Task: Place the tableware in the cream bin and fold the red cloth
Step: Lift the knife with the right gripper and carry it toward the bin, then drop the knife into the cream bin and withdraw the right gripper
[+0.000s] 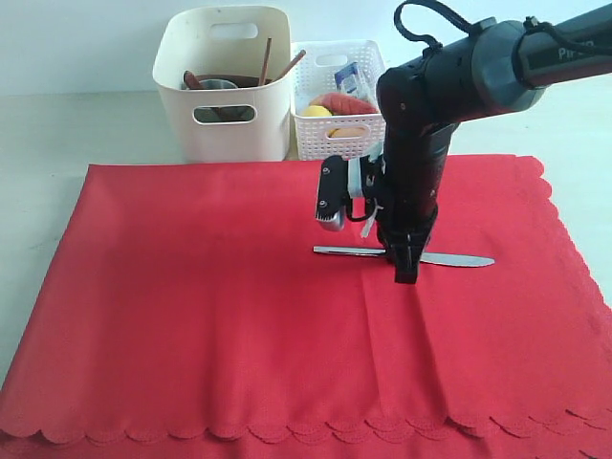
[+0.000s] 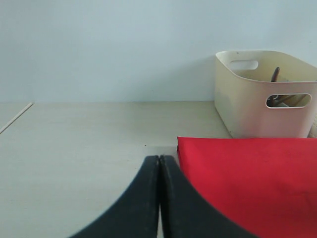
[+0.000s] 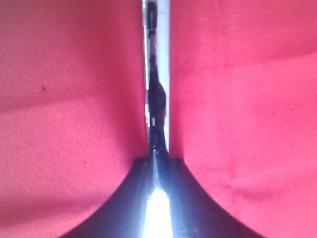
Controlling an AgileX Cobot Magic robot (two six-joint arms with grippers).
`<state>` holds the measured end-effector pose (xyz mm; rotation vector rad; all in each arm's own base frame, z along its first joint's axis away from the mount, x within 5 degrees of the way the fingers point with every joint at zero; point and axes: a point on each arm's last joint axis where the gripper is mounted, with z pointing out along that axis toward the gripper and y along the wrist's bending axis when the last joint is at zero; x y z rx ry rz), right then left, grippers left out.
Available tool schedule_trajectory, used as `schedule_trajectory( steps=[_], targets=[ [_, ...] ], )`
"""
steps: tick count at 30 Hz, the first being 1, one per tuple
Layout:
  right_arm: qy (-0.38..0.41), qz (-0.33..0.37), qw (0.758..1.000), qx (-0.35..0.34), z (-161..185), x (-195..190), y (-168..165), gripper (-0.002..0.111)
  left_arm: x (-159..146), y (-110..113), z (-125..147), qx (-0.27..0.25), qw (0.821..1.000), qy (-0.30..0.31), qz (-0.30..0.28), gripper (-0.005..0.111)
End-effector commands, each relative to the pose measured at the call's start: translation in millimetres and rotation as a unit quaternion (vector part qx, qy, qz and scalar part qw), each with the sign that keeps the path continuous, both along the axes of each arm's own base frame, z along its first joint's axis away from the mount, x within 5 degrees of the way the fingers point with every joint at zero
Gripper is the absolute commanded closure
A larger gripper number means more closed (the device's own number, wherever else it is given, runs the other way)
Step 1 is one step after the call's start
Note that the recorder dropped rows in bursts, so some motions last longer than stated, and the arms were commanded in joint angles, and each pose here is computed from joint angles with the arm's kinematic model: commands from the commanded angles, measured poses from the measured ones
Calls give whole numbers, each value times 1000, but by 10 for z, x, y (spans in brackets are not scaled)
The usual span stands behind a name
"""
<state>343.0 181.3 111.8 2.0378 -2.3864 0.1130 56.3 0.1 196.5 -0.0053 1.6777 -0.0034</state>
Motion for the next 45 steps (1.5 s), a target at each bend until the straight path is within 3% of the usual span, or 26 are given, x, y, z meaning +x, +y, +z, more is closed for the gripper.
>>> schedule_trajectory(
  steps=[1,9,15,20,31,39,40,45],
  targets=[
    [16,6,1000,-10,28,-38,-38,108,-2,1,-2,-3,1000,-4,1,104],
    [-48,-7,998,50,547,-51,-1,108,-2,1,-2,-3,1000,-4,1,104],
    [-84,-6,985,149,979,-133,98,108,-2,1,-2,-3,1000,-4,1,104],
    [-126,-9,954,271,1330,-176,238,108,-2,1,-2,-3,1000,-4,1,104],
    [-194,-60,839,505,1725,-98,564,108,-2,1,-2,-3,1000,-4,1,104],
    [-225,-58,794,562,1660,-159,963,108,-2,1,-2,-3,1000,-4,1,104],
    [-237,-38,798,552,1630,-168,996,108,-2,1,-2,-3,1000,-4,1,104],
    [-236,-64,796,554,1591,-36,1114,108,-2,1,-2,-3,1000,-4,1,104]
  ],
)
